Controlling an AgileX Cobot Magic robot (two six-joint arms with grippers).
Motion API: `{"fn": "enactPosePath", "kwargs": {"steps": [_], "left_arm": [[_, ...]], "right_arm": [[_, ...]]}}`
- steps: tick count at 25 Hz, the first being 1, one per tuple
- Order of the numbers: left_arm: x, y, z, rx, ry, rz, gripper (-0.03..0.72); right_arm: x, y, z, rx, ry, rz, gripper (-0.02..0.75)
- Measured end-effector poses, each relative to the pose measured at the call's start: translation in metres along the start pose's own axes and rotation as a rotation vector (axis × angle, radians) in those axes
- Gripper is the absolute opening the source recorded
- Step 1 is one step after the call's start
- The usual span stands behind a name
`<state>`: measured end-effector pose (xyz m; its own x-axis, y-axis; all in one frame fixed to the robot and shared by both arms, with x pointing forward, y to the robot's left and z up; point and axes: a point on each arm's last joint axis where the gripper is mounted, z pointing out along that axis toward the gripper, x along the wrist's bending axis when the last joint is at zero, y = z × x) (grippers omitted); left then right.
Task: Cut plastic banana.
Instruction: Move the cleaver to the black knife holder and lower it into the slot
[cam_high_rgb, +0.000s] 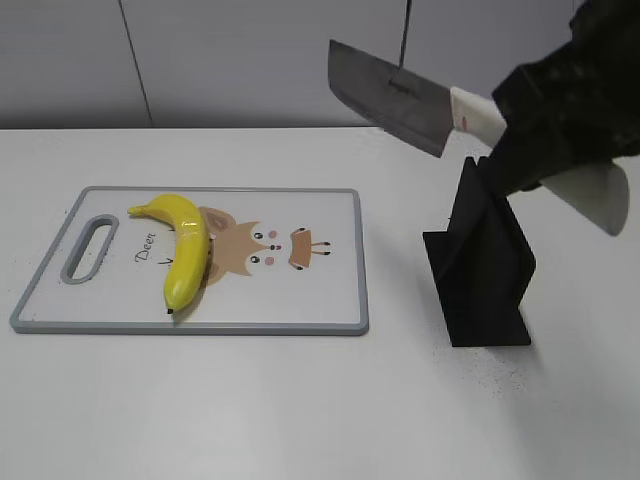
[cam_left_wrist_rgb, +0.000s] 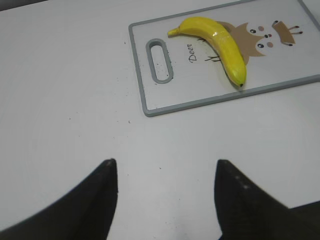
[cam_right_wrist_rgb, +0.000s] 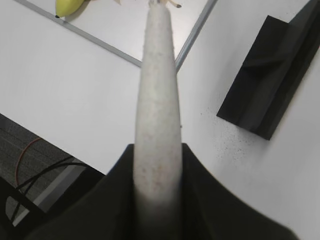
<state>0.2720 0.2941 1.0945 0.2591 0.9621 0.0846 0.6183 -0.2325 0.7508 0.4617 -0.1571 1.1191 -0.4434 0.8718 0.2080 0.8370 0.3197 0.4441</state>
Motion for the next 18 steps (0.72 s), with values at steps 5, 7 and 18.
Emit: {"fn": "enactPosePath", "kwargs": {"steps": [5,7,18], "left_arm": [[-0.003,-0.021,0.0,-0.064,0.009,0.001,0.576],[-0.004,-0.027,0.001,-0.091,0.012,0.001,0.575],[-0.006,-0.045,0.009,-0.163,0.02,0.0,0.575]], "right_arm": [[-0.006,-0.028,0.008,-0.025,-0.011,0.054,0.182],[-0.009,-0.039,0.011,-0.024,-0.018,0.066,0.182],[-0.024,-0.058,0.011,-0.045,-0.15,0.125,0.181]]}}
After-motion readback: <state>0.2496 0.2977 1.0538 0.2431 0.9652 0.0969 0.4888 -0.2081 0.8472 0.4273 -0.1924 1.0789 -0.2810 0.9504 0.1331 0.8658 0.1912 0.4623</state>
